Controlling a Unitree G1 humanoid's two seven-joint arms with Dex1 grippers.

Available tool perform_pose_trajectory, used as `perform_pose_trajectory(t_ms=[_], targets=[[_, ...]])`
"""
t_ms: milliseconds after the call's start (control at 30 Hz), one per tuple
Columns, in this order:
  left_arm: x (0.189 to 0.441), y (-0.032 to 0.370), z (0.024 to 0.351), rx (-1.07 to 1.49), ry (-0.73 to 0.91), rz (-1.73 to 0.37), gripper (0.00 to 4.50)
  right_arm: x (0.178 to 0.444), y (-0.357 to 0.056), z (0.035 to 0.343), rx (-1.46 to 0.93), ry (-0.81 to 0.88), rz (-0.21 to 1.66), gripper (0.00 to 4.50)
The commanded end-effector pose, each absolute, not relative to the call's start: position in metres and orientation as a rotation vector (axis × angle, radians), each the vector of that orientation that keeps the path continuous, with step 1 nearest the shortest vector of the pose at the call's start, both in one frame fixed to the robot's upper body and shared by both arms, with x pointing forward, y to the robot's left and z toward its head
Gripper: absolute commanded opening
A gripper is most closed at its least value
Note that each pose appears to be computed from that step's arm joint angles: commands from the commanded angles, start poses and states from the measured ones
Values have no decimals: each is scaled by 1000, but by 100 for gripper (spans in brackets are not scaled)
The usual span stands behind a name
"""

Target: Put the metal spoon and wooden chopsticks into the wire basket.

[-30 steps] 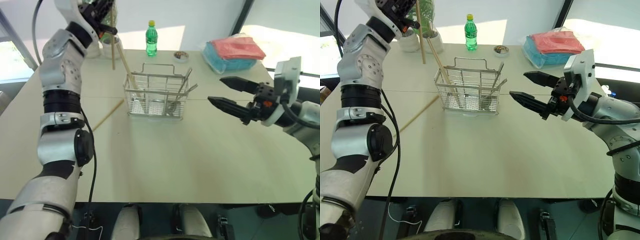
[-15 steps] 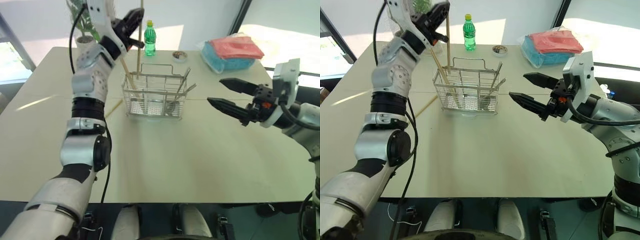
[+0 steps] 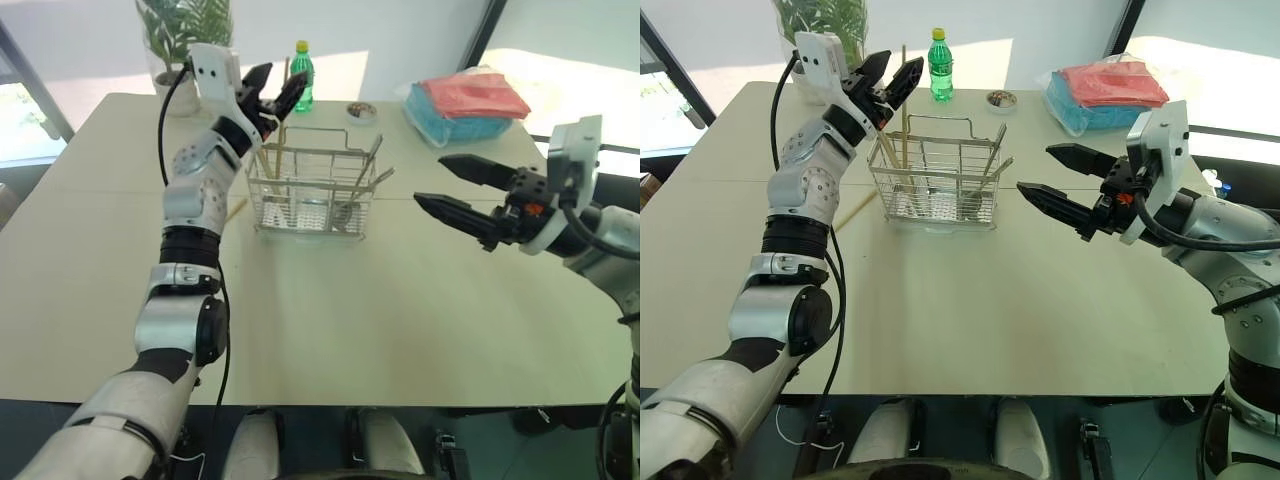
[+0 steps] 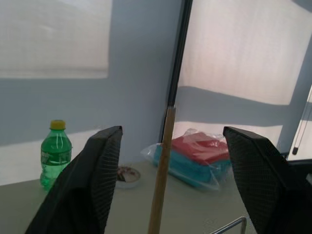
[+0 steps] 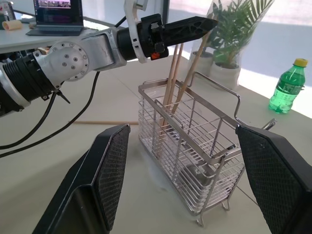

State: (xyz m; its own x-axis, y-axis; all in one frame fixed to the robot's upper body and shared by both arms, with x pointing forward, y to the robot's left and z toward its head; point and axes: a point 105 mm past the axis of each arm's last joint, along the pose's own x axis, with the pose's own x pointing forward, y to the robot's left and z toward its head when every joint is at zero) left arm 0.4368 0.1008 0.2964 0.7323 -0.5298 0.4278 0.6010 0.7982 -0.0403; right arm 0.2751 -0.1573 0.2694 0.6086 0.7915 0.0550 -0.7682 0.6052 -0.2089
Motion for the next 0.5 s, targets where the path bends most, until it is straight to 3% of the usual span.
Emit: perform_pose_trajectory(t_ms=[33,300,500], targets=[[426,103,322,-174,-488,-634,440,274,-159,283,-188,-205,895,360],[405,150,351,-53,-429,-593,440,278,-160,278,-197,-193,892,360],[416,221,314,150,-137,-428,440,275,-157,265,-250,-158,933,360]])
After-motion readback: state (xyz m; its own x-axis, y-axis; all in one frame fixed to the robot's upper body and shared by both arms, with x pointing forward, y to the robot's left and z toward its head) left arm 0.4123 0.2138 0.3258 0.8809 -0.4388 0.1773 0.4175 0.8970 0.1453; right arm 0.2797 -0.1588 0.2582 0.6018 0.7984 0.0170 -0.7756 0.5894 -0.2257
